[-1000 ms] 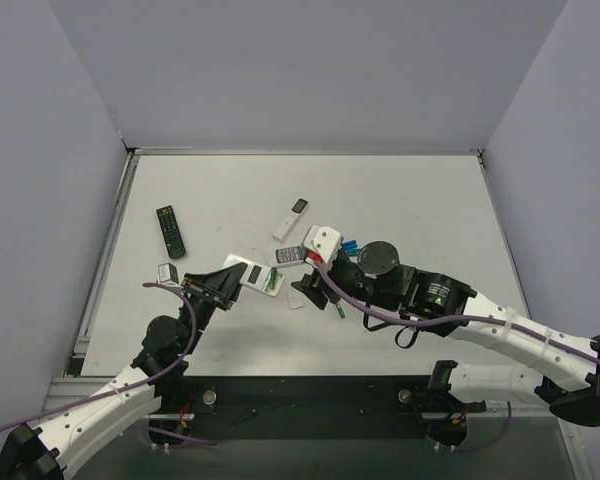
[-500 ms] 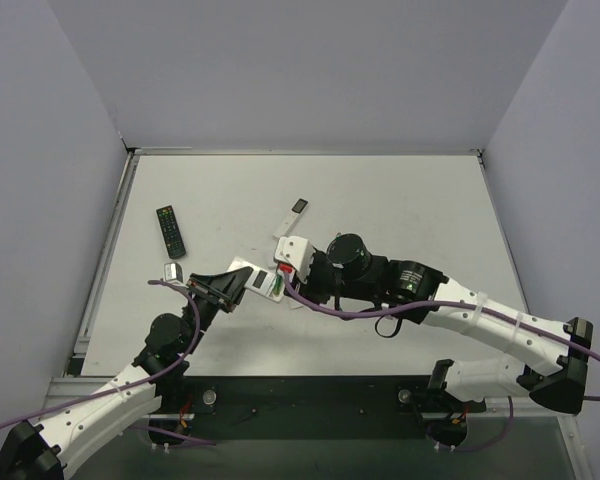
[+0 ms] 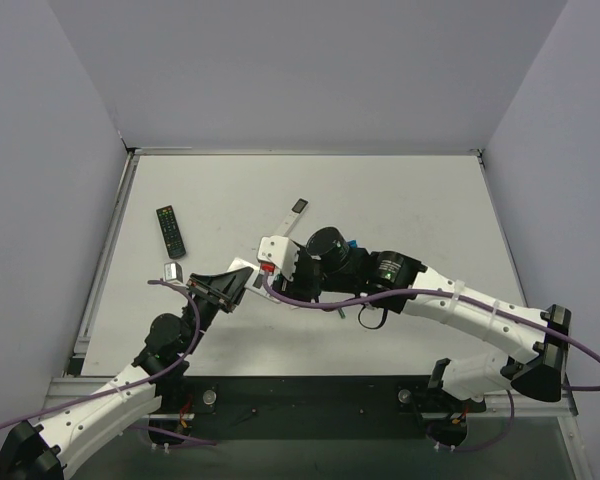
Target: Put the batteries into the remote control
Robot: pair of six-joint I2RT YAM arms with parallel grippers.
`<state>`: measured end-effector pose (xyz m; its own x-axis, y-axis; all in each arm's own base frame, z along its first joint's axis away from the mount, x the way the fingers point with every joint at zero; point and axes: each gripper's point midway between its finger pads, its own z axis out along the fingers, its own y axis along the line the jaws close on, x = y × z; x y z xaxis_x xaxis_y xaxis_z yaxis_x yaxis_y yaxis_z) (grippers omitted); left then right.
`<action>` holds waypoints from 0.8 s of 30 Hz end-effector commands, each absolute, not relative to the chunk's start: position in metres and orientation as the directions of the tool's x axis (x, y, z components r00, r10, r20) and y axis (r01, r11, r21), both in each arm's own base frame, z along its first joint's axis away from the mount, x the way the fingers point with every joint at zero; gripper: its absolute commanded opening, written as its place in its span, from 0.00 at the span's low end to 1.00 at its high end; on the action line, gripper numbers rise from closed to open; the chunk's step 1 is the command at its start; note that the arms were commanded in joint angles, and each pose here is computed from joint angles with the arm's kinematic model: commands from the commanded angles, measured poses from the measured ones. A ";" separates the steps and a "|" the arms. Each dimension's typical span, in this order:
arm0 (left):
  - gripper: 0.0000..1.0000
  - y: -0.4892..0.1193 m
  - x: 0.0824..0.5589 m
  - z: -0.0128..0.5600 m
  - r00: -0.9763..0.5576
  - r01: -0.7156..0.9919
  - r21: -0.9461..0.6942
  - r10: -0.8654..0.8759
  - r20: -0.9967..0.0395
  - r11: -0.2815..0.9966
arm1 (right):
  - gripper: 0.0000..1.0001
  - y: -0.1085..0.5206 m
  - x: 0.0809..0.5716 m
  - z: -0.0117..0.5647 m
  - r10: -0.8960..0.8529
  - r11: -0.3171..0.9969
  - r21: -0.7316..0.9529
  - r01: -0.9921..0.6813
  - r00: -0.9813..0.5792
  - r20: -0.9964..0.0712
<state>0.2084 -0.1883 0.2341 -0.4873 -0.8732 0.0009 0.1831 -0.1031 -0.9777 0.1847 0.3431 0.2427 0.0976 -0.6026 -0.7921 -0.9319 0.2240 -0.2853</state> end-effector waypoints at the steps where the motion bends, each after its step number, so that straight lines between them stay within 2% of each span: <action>1: 0.00 -0.187 0.201 0.179 -0.503 0.125 -0.992 -0.863 -0.035 -0.033 | 0.47 0.345 0.190 0.255 -0.606 0.210 -0.313 -0.926 0.128 -0.785; 24: 0.00 -0.187 0.202 0.183 -0.500 0.140 -0.990 -0.865 -0.043 -0.032 | 0.47 0.348 0.197 0.235 -0.683 0.203 -0.323 -0.924 0.103 -0.723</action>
